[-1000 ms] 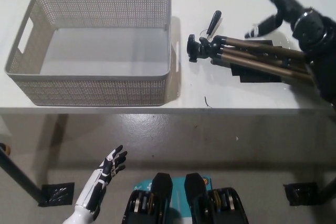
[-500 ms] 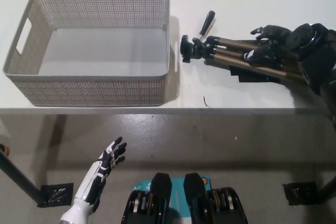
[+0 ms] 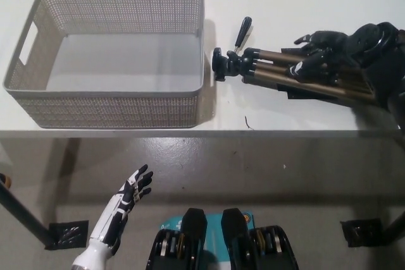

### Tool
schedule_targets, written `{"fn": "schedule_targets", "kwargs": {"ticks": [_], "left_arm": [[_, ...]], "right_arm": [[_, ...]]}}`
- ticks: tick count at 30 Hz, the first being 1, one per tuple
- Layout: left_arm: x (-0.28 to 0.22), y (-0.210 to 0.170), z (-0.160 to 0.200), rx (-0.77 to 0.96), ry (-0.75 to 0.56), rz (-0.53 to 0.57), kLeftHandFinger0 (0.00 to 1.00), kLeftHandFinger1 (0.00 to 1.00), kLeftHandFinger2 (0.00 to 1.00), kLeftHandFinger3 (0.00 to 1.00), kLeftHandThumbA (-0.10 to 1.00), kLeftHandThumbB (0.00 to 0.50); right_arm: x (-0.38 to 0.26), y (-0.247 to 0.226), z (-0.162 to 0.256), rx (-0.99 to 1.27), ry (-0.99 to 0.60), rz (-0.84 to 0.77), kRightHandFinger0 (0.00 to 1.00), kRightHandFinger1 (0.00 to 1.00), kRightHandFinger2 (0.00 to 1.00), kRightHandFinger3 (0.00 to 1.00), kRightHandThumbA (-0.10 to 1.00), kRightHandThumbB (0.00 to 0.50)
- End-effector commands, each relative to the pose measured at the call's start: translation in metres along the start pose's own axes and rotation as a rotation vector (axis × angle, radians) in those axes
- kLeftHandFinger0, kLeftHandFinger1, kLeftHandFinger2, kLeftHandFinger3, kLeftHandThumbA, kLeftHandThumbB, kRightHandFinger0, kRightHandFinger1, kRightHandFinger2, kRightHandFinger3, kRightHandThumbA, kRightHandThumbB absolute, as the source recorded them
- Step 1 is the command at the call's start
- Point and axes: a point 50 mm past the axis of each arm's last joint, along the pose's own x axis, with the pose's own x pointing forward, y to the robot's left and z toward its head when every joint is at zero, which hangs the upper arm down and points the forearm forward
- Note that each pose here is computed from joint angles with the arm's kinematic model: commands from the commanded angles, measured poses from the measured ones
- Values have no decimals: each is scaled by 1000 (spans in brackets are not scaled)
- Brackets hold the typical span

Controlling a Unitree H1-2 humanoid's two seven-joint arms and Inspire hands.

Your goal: The robot uses its right hand to pick the tripod on the desk and places it into a rectangular container on the left.

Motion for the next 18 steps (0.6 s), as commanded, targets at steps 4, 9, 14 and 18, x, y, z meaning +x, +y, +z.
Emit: {"fn": "schedule_targets", "kwargs": {"ticks": [4,9,14,18], "left_arm": [[3,7,11,21,-64,-11,1000,1000,1000,1000,1000,500],[5,8,11,17,-63,-11,1000,1000,1000,1000,1000,500],[3,6,8,16,-57,-15,1000,1000,1000,1000,1000,500],[0,6,8,11,-52,-13,1000,1000,1000,1000,1000,500]], "right_arm": [[-42,-74,72,-34,-171,-126,1000,1000,1000,1000,1000,499],[-53,-89,91,44,-224,-201,1000,1000,1000,1000,1000,475],[-42,-70,86,-6,-261,-142,1000,1000,1000,1000,1000,483],[-25,-43,62,-108,-252,-89,1000,1000,1000,1000,1000,421]]}}
